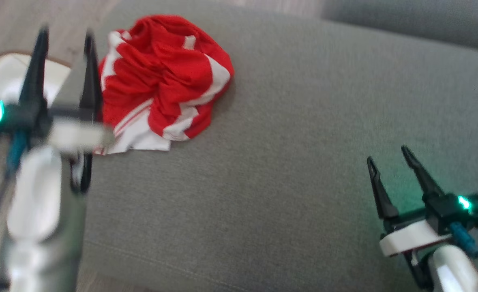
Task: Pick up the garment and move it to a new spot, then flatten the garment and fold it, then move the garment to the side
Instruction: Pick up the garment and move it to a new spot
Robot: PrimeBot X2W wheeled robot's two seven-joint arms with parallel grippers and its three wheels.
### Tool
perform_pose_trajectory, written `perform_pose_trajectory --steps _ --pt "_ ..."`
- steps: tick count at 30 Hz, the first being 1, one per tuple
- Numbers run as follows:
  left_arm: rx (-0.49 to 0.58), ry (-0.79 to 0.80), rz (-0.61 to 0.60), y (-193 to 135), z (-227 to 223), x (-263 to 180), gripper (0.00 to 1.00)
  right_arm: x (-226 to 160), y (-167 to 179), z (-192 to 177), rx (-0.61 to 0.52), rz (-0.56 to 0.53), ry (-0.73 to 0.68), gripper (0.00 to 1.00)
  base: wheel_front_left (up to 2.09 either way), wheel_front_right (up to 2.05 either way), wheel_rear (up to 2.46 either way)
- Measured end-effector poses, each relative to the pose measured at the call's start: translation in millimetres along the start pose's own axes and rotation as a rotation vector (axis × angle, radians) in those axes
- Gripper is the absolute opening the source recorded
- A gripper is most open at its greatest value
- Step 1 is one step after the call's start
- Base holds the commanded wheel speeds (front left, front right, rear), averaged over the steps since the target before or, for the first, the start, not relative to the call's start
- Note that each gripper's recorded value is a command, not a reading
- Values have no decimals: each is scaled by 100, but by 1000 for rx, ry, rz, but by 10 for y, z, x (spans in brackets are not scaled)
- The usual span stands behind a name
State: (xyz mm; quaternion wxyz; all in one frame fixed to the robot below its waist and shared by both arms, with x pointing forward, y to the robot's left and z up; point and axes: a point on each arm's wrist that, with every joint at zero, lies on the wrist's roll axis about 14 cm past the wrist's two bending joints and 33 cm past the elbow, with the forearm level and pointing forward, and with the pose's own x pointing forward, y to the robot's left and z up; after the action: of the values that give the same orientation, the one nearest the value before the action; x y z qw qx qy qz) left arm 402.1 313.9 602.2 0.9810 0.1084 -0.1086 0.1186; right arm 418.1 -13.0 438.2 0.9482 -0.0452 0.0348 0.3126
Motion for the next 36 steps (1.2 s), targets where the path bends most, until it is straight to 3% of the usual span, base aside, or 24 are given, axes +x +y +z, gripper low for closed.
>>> perform_pose_trajectory --steps 4,9,16,20,22,27,36 --pt "0 102 -103 -286 -138 590 100 50 -136 -178 -39 13 34 100 0 0 0" --pt "-37 359 -170 -592 -630 1022 100 43 -356 -354 -59 -7 68 100 0 0 0" --pt "13 831 -223 -821 -1605 799 100 -24 -605 -450 -86 -45 88 100 0 0 0" --pt "30 979 -240 -883 -1926 586 100 -74 -671 -492 -82 -66 97 100 0 0 0" --pt "29 1001 -243 -904 -1976 547 0 -83 -685 -496 -82 -70 98 100 0 0 0" --pt "26 944 -246 -914 -1945 624 0 -105 -724 -483 -83 -85 96 100 0 0 0" --pt "13 621 -296 -1024 -1048 1065 0 -111 -582 -197 -60 -98 37 100 0 0 0"
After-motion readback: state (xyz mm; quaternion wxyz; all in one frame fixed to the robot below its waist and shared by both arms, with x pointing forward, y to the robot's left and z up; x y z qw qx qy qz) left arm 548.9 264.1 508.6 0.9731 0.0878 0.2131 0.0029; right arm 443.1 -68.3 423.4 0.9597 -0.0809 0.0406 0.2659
